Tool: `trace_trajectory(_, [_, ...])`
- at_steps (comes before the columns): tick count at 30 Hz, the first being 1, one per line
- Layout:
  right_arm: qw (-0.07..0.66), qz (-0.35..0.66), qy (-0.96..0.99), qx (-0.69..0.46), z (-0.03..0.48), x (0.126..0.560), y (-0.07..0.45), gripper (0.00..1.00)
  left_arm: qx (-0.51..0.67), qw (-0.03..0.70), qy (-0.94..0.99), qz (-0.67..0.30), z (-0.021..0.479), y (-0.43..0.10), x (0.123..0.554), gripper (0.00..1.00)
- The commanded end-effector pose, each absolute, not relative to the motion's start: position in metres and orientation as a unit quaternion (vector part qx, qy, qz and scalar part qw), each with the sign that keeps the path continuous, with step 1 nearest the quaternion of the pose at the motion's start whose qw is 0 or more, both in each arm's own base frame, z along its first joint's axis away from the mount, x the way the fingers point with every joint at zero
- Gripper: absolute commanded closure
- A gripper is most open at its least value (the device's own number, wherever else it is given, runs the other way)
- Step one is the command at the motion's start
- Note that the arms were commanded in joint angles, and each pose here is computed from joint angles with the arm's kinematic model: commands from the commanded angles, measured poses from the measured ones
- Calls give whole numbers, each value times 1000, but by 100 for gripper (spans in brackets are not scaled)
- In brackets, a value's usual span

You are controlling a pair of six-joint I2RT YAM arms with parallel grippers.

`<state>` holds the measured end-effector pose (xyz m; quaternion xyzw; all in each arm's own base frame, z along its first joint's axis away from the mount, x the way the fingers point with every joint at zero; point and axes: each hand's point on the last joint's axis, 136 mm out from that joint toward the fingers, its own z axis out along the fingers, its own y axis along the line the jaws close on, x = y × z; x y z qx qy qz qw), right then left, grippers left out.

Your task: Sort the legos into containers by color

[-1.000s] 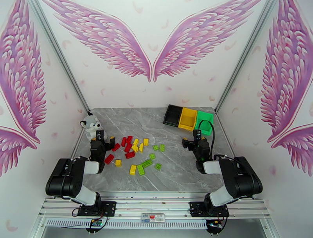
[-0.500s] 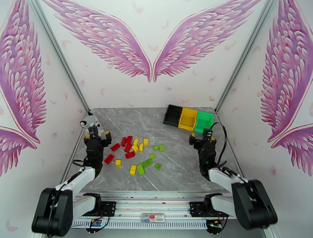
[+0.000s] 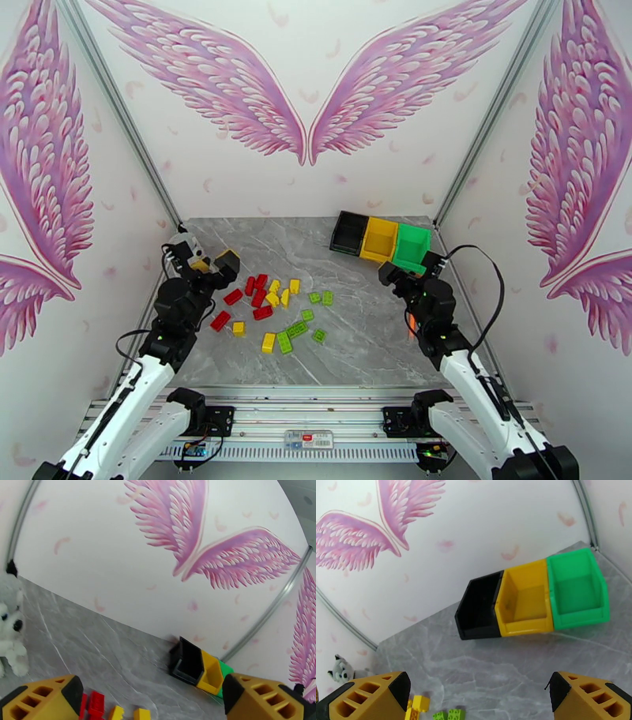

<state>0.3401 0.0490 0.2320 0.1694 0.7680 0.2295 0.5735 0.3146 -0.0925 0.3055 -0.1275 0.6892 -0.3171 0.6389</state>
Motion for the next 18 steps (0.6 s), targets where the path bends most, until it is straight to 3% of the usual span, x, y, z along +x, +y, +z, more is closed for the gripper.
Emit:
trace_trajectory(1, [499,271,811,143,227,351,78,13,-119,618,663,-407,288,-113,304,1])
trace_trajectory(4, [434,258,851,147,199,368,86,11,-126,567,711,-397,261,-123,318,1])
trace_trajectory(7, [415,216,867,171,169,386,80,7,-98,535,723,-426,255,-145,330,1])
trace_trajectory(12, [385,89,889,230,146,426,46,27,-36,544,752,-371,240,-173,344,1])
trace_trajectory(18, [366,-22,900,236,154,472,17,24,1,573,769,-283,222,-185,343,5])
